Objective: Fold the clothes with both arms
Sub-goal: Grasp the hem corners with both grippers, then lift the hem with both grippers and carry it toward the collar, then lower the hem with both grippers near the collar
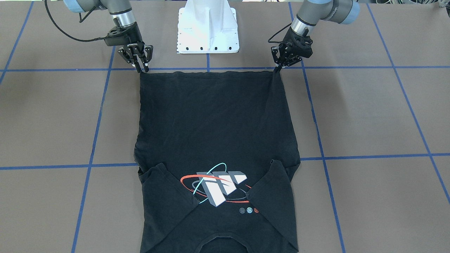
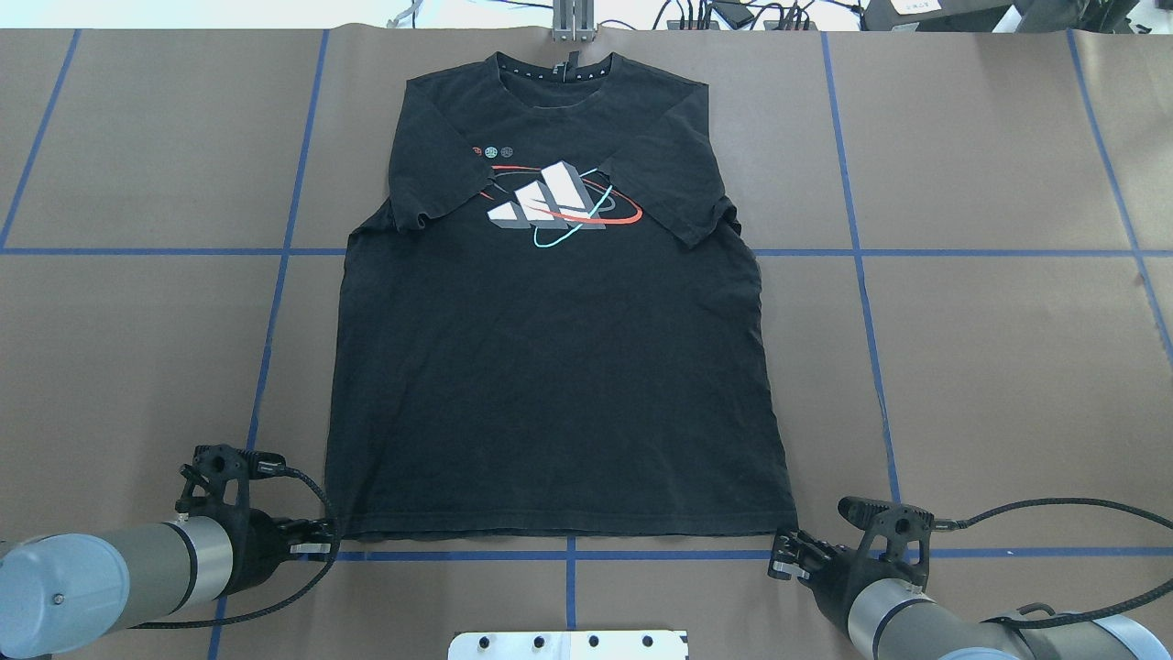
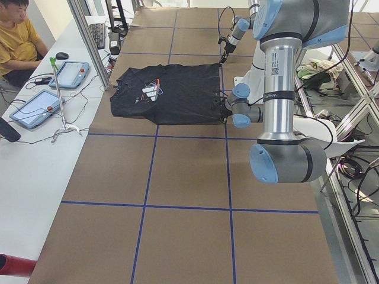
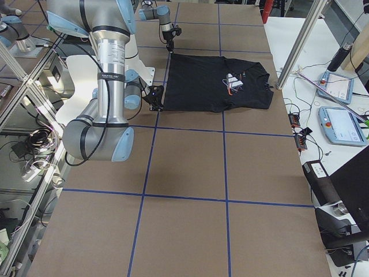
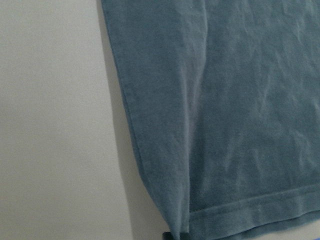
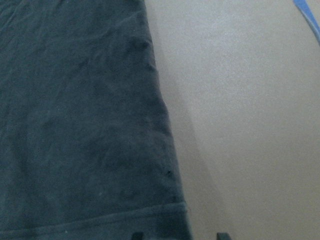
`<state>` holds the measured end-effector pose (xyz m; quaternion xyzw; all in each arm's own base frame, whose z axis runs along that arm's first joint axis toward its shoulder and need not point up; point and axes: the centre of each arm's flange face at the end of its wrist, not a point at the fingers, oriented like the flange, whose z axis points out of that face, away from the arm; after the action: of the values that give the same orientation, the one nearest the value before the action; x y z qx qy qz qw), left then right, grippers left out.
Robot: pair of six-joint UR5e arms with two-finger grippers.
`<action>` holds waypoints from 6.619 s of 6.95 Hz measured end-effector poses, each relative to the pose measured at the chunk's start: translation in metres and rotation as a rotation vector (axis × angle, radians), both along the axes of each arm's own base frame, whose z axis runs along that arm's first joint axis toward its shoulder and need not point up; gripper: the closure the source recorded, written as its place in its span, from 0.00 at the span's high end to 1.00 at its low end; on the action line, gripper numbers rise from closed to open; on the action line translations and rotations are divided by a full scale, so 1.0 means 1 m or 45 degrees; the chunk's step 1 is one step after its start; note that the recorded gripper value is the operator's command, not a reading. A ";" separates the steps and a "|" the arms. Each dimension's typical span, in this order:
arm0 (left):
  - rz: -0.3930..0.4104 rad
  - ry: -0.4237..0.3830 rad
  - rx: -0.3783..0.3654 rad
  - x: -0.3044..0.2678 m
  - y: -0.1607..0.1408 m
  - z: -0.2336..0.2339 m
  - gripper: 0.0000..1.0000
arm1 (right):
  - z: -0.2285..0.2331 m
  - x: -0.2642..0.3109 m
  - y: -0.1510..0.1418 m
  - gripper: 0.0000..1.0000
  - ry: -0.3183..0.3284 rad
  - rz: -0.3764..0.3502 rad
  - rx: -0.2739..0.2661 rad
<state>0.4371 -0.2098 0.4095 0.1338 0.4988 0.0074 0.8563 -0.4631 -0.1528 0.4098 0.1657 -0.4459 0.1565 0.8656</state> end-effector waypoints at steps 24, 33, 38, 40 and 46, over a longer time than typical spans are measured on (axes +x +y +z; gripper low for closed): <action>0.284 0.107 0.021 -0.094 0.016 -0.139 0.00 | -0.101 0.125 -0.021 0.00 -0.195 -0.261 -0.121; 0.060 0.077 0.121 -0.095 -0.089 -0.153 0.00 | -0.124 0.141 -0.100 0.00 -0.276 -0.148 -0.057; -0.176 0.027 0.270 -0.135 -0.178 -0.165 0.00 | -0.142 0.162 -0.197 0.00 -0.249 0.103 0.014; -0.250 -0.020 0.275 -0.114 -0.219 -0.164 0.00 | -0.171 0.144 -0.241 0.00 -0.171 0.149 0.009; -0.295 -0.350 0.291 -0.032 -0.343 -0.092 0.00 | -0.127 0.077 -0.346 0.00 0.073 0.175 -0.084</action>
<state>0.4054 -0.5527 0.3172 0.2840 0.3546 -0.0163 0.8907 -0.3861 -0.4989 0.2829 0.1716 -0.4033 0.2254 0.8701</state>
